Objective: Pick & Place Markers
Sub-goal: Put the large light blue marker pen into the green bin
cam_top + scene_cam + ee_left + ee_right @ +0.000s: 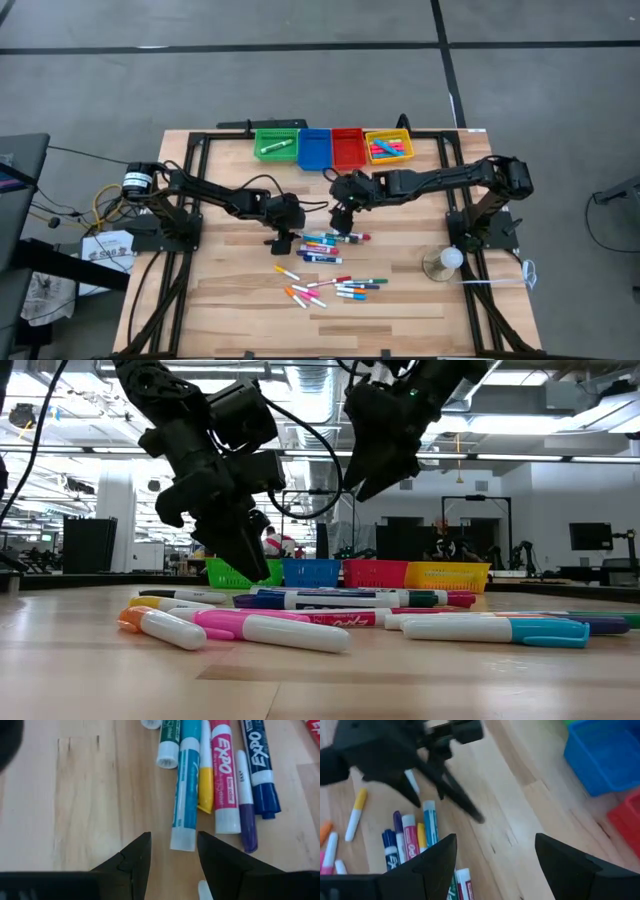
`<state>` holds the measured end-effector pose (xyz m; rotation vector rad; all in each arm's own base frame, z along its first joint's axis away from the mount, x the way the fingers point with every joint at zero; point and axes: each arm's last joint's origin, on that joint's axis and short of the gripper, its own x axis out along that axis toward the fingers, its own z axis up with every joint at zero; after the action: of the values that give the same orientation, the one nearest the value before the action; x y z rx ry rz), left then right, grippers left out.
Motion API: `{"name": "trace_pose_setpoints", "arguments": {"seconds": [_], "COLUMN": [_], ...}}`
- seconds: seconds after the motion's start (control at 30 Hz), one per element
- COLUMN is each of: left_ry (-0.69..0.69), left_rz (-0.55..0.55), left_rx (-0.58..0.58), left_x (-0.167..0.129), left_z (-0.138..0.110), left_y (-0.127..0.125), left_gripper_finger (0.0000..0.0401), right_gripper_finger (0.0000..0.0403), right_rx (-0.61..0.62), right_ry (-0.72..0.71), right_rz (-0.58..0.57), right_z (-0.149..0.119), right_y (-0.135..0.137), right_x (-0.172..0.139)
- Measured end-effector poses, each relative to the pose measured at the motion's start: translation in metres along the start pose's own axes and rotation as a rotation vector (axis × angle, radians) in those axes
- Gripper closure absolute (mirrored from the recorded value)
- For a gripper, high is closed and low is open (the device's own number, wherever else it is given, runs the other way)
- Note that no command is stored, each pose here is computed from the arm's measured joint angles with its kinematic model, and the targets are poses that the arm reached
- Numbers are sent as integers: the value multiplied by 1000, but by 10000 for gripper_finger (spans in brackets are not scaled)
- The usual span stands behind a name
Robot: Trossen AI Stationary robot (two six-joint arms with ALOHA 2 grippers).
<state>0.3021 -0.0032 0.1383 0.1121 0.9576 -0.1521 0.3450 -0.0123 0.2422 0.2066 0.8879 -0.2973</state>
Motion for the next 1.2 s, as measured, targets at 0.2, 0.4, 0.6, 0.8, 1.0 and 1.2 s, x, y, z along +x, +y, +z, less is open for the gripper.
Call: {"name": "trace_pose_setpoints", "arguments": {"seconds": [0.2,0.4,0.6,0.8,1.0,1.2], "left_ry": [-23,-9,-15,-5,-5,-39], "left_rz": [-95,6,26,-19,-15,52], "left_rx": [95,141,138,150,152,155], "left_x": [0,8,20,27,24,8], "left_z": [2,1,0,-3,-3,4], "left_y": [-7,-8,-6,-8,-9,-7], "left_gripper_finger": [242,242,242,242,284,331], "right_gripper_finger": [143,143,143,143,143,143], "right_rx": [96,105,106,127,129,136], "right_ry": [40,36,35,35,34,30], "right_rz": [-20,-19,-18,-16,-17,-21], "right_z": [-1,0,0,0,0,1], "right_y": [-4,-4,-4,-2,-3,-5], "right_x": [-2,-2,-2,-2,-2,-2]}}
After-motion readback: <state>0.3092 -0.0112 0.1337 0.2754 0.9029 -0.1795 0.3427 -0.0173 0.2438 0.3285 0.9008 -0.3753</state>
